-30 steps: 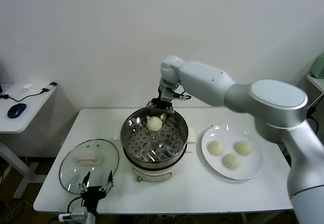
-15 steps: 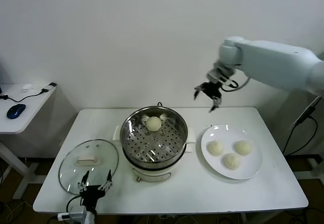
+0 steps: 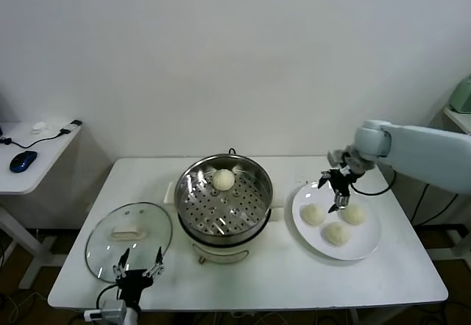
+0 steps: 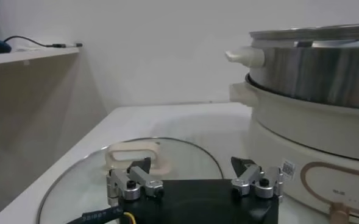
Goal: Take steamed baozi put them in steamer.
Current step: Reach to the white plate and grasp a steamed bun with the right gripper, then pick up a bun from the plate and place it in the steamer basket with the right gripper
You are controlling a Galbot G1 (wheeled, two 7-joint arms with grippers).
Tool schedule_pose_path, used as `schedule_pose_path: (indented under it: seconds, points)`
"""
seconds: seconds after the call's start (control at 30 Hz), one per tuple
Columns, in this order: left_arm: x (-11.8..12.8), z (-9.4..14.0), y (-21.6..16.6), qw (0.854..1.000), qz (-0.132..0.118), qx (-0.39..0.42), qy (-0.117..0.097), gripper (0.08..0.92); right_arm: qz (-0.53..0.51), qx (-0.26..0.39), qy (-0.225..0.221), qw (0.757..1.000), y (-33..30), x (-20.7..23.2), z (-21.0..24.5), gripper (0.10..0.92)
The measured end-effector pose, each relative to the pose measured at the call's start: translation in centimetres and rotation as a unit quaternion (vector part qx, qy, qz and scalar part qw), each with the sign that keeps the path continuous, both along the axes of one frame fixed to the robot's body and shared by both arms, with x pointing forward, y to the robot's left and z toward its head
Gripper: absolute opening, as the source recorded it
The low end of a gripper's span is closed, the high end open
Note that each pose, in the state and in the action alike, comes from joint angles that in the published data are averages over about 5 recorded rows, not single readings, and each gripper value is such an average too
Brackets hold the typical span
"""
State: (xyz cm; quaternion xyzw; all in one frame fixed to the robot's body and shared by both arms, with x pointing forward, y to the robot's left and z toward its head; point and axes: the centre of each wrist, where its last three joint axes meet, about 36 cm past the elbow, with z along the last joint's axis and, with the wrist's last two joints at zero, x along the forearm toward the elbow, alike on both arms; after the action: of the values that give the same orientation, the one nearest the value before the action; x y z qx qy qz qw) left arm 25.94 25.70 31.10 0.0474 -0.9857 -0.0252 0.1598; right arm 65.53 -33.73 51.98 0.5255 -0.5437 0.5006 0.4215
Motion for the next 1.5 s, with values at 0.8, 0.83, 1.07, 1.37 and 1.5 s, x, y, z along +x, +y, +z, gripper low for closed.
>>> schedule_pose_path:
  seconds: [0.8,0.83,1.07,1.37,1.5]
  points:
    - [-0.3,-0.5,-0.3,1.0,0.0,0.003,0.0,0.823,-0.057,-0.002,-0.008,0.998,2.0,0.6,-7.0,0.743]
    - [-0.3,-0.4,-0.3,1.0,0.0,0.003,-0.001,0.823,-0.057,-0.002,-0.008,0.998,2.0,0.6,-7.0,0.725]
    - [-0.3,-0.3,-0.3,1.0,0.0,0.003,-0.003,0.823,-0.058,0.009,-0.006,0.998,1.7,0.8,-6.3,0.645]
    - [-0.2,-0.3,-0.6,1.0,-0.003,0.001,-0.003,0.823,-0.047,0.034,-0.018,0.998,1.6,2.4,0.6,0.645]
    - [-0.1,-0.2,-0.7,1.0,-0.003,0.001,-0.003,0.823,-0.043,0.056,-0.037,0.997,3.1,3.4,6.4,0.645]
